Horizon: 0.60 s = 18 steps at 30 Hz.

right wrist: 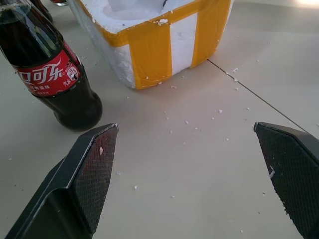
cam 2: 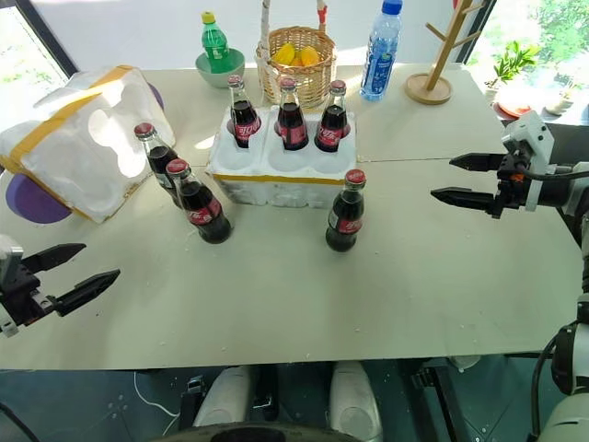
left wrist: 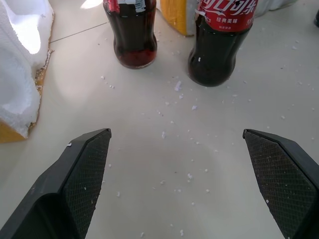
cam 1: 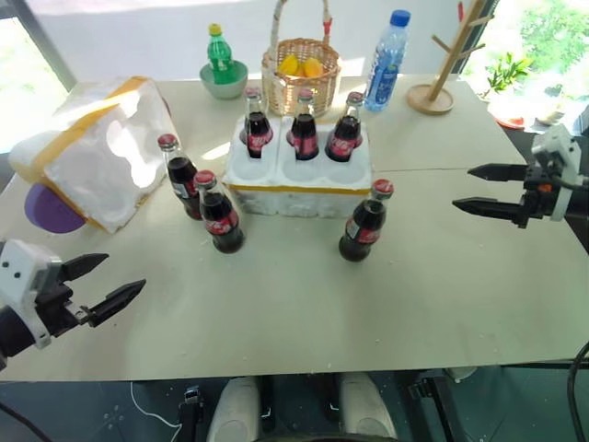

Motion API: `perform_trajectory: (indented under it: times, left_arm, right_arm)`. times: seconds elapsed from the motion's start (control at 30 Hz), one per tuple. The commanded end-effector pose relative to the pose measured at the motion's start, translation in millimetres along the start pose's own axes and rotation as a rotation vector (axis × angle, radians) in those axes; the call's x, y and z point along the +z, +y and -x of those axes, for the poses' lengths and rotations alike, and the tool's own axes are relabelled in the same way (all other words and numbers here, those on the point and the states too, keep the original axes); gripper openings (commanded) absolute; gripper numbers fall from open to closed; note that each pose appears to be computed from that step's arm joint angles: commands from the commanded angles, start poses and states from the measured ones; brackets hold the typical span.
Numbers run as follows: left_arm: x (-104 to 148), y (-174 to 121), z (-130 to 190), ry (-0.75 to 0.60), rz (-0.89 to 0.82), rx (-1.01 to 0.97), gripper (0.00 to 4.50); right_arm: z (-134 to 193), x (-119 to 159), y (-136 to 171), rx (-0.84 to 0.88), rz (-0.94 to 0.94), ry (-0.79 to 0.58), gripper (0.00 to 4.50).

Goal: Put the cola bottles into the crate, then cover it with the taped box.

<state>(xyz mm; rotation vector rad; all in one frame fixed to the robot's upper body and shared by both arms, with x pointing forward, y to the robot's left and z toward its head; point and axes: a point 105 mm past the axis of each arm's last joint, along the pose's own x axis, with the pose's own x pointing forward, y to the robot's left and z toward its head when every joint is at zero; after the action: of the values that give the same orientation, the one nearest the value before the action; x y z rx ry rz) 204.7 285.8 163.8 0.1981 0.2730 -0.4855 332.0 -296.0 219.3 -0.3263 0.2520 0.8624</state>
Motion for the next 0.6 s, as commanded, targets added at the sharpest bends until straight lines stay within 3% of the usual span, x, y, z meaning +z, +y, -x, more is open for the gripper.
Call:
perform_trajectory:
  times: [0.03,0.6]
  left_arm:
    - [2.8,-4.6,0.3,-0.007,-0.028,-0.008,4.45]
    - [-0.2,-2.0,0.4,-0.002,0.022,0.017,4.45]
  right_arm:
    - [7.5,12.8,-1.1,-0.019,0.050,-0.030,4.50]
    - [6.0,3.1,0.0,-0.033,0.042,-0.041,4.50]
